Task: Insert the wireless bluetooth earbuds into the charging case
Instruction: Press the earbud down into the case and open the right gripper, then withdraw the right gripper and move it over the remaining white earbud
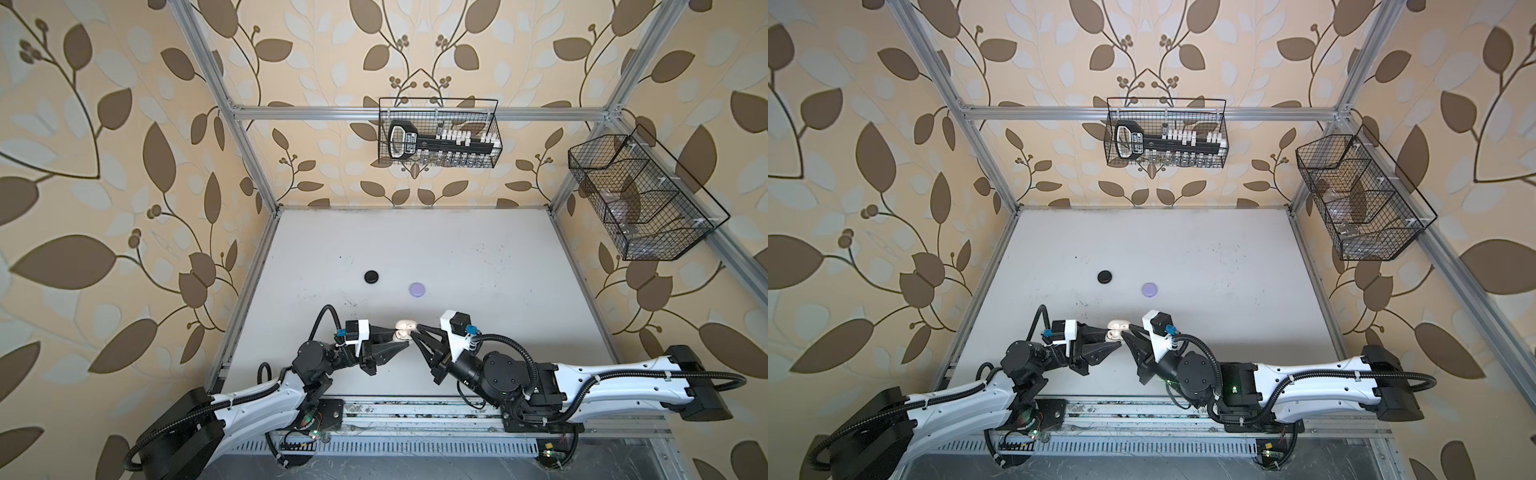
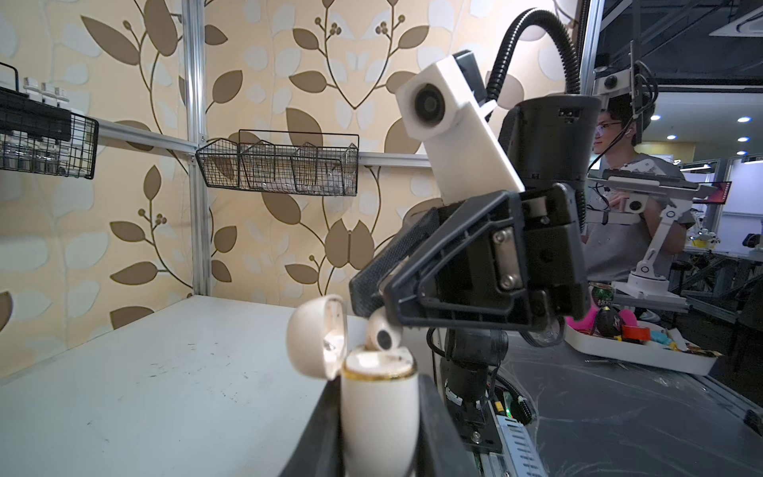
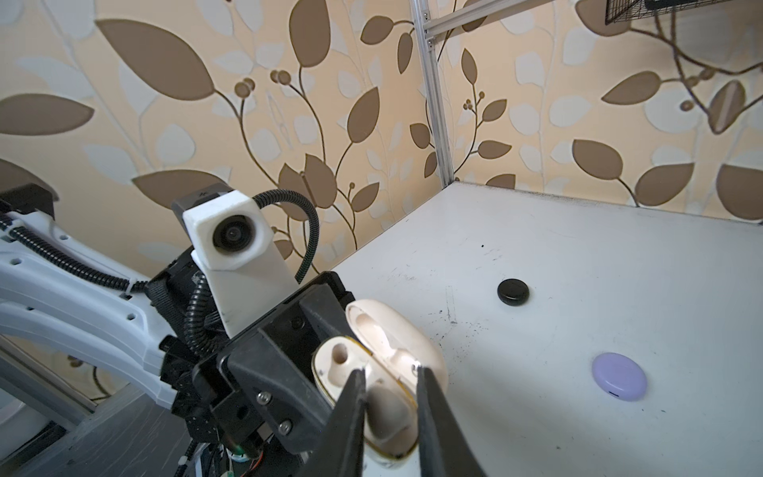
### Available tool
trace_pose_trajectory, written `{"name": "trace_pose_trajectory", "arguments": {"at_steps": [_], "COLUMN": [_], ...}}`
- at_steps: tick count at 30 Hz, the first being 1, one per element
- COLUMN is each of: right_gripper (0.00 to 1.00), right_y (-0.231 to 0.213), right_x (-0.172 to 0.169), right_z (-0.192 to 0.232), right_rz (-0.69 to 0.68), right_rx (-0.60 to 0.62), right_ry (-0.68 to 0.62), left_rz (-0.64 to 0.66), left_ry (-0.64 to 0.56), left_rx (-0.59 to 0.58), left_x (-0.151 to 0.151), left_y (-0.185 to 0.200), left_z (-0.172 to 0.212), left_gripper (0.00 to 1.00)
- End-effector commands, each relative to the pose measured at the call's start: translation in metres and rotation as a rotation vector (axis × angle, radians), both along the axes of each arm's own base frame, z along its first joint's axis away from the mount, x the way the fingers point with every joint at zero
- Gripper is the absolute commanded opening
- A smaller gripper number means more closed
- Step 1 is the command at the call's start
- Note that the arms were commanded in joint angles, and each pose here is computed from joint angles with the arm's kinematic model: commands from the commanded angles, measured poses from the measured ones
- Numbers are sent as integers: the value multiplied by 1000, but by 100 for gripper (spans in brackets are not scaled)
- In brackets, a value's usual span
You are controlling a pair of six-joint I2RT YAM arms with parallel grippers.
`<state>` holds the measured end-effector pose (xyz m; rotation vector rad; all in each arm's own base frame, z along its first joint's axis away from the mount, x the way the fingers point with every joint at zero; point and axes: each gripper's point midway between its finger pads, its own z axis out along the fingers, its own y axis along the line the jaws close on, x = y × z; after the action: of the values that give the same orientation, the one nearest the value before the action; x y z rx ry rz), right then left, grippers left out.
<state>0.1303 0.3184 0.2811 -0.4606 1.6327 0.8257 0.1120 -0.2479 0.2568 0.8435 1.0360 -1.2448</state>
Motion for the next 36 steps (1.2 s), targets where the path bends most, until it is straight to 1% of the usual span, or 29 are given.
{"name": "trace_pose_trajectory", "arguments": {"at_steps": [1,10,14,15,16,18,19,23,26,29,31,33,36], "right_gripper": [20,18,18,19,23,35,40,49,59,61,62,62,66], "right_y": [0,4,4,2,0,-9,-16,-50,-78,-107,-126,-135,-144], "right_x": [4,3,3,2,1,2,3,11,22,45,64,77,94], "right_z": [6,2,3,7,12,22,29,49,52,34,12,-14,-59], "right_rz": [-31,-26,-25,-22,-19,-29,-40,-117,-196,-310,-379,-391,-385], "right_rx": [19,38,39,41,45,53,59,43,-4,-112,-193,-261,-348], "right_ry": [19,55,64,66,65,61,61,59,73,147,234,325,473], "left_rz": [-15,-5,1,5,9,19,22,41,69,90,106,126,164], "left_ry": [-91,-90,-90,-92,-90,-89,-90,-94,-96,-100,-98,-97,-100], "left_rx": [-62,-62,-63,-64,-62,-61,-61,-59,-52,-42,-28,-17,-17], "left_x": [-10,-8,-8,-7,-7,-5,-5,-3,0,2,5,7,11], "left_y": [5,6,6,7,7,7,7,9,10,11,12,12,16], "left_z": [20,19,18,18,17,17,16,15,12,10,8,5,4], "left_gripper": [0,0,0,0,0,0,0,0,0,0,0,0,0]}}
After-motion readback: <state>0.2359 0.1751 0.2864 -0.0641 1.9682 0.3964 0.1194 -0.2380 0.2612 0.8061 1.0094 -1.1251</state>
